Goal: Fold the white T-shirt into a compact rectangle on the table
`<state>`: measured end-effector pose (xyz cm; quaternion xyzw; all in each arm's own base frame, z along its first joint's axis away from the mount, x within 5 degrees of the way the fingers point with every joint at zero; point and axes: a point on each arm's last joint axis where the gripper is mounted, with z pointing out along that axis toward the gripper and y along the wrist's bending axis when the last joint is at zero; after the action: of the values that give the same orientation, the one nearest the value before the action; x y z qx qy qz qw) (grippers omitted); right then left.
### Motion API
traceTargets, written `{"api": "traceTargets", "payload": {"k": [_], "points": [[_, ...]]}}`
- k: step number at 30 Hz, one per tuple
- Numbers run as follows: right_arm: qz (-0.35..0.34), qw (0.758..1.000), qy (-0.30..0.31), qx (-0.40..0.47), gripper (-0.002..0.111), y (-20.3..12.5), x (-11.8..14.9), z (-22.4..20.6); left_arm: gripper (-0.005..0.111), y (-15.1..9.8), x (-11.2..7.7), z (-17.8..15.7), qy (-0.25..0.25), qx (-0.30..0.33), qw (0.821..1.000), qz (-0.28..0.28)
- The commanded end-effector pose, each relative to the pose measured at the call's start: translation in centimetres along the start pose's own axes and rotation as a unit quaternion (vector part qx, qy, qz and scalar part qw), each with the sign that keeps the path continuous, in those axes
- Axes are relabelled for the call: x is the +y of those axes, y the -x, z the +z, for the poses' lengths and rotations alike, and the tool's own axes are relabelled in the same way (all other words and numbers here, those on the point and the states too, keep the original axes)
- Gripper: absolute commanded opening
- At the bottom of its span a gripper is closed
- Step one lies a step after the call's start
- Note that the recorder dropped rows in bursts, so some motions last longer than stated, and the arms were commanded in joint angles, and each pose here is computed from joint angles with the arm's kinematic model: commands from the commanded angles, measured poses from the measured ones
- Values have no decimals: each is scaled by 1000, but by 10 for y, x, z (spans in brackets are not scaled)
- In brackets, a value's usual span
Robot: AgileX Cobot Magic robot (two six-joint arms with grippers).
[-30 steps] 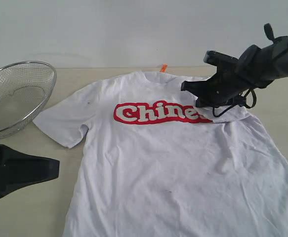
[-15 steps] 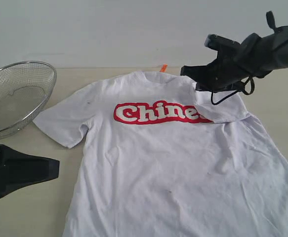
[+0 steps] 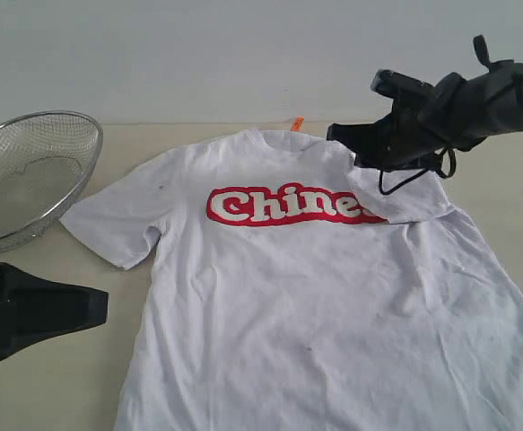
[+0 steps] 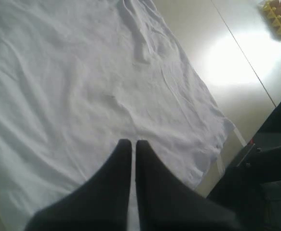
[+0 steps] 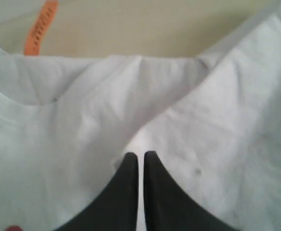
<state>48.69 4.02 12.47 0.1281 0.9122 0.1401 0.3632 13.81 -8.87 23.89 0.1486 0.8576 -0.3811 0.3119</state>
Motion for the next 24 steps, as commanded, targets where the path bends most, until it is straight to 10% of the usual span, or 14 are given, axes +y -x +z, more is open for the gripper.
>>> {"api": "traceTargets", "payload": {"k": [1, 15, 24], "points": [[-6, 1000, 15, -27, 0, 20, 10, -6, 4, 0, 0, 1, -1, 6, 1000, 3], [-2, 1000, 21, 17, 0, 7, 6, 22, 4, 0, 0, 1, -1, 6, 1000, 3], [-16, 997, 61, -50, 0, 62, 36, -60, 4, 0, 0, 1, -3, 5, 1000, 0]]}}
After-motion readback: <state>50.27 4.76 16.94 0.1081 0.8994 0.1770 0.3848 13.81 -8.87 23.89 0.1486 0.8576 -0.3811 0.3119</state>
